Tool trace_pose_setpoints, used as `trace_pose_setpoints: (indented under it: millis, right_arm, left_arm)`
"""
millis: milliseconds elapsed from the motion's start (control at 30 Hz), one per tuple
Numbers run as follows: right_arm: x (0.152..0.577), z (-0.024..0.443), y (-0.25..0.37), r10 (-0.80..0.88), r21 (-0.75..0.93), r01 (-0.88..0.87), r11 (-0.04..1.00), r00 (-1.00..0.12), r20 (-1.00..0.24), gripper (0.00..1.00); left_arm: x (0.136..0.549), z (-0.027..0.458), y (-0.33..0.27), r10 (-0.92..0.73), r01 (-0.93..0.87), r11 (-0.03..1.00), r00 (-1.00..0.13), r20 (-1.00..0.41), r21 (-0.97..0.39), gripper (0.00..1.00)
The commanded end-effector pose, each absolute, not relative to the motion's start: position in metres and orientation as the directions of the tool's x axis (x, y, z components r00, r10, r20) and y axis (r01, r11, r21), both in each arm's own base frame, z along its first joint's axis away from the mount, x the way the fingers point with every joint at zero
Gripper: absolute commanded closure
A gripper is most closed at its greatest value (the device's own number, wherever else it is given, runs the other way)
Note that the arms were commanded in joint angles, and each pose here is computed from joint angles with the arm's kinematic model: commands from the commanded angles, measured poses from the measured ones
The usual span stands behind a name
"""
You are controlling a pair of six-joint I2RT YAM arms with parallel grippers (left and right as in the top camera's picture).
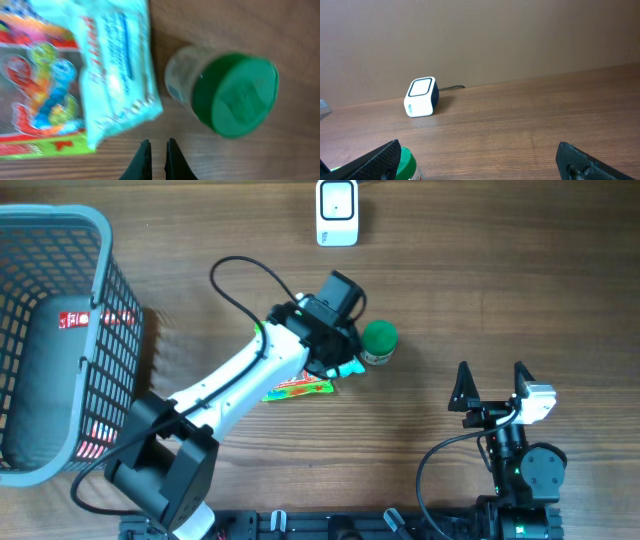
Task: Scan the item barcode
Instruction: 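Pick the light-blue wipes pack with left gripper, place beside Haribo bag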
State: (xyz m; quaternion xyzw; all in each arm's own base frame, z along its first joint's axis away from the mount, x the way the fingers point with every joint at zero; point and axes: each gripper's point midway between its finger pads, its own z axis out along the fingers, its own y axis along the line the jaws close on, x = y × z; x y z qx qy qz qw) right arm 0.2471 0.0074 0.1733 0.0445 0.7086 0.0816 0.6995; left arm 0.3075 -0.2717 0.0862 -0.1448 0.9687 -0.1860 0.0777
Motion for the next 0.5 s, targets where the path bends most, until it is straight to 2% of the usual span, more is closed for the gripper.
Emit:
trace_pose_setpoints:
  millis: [0,133,233,300,333,467]
  right_arm:
    - [0.247,0.174,0.007,0.183,0.184,-0.046,0.982,-0.011,-0.983,0.0]
    - [0.247,0.174,0.007,0.183,0.183,-0.046,0.982,-0.011,-0.983,0.0]
    - [0.247,0.174,0.007,0.183,0.183,-0.046,0.982,-0.011,-0.983,0.0]
    - [0.247,0.174,0.007,0.183,0.183,-0.046,0.982,-0.011,-0.983,0.0]
    - [0.247,0.174,0.007,0.183,0.184,-0.046,0.982,-0.011,-0.983,0.0]
    - [0.247,0.174,0.007,0.183,0.183,-0.046,0.982,-0.011,-0.983,0.0]
  left_arm:
    - [0.299,0.082,-0.276,-0.265,-0.207,0.912,-0.956,-0.123,-0.355,0.96]
    - [0.308,0.08,-0.263,-0.344,-0.281,0.905,-0.925,-0.163,-0.319,0.96]
    - [0.33,0.107,-0.246,-0.357,-0.265,0.91,-0.892,-0.276,-0.318,0.96]
    - [0.348,0.152,-0.22,-0.378,-0.266,0.914,-0.834,-0.402,-0.307,0.96]
    - [0.363,0.213,-0.184,-0.422,-0.3,0.905,-0.723,-0.548,-0.301,0.96]
    - [0.367,0.32,-0.116,-0.477,-0.311,0.878,-0.51,-0.716,-0.363,0.96]
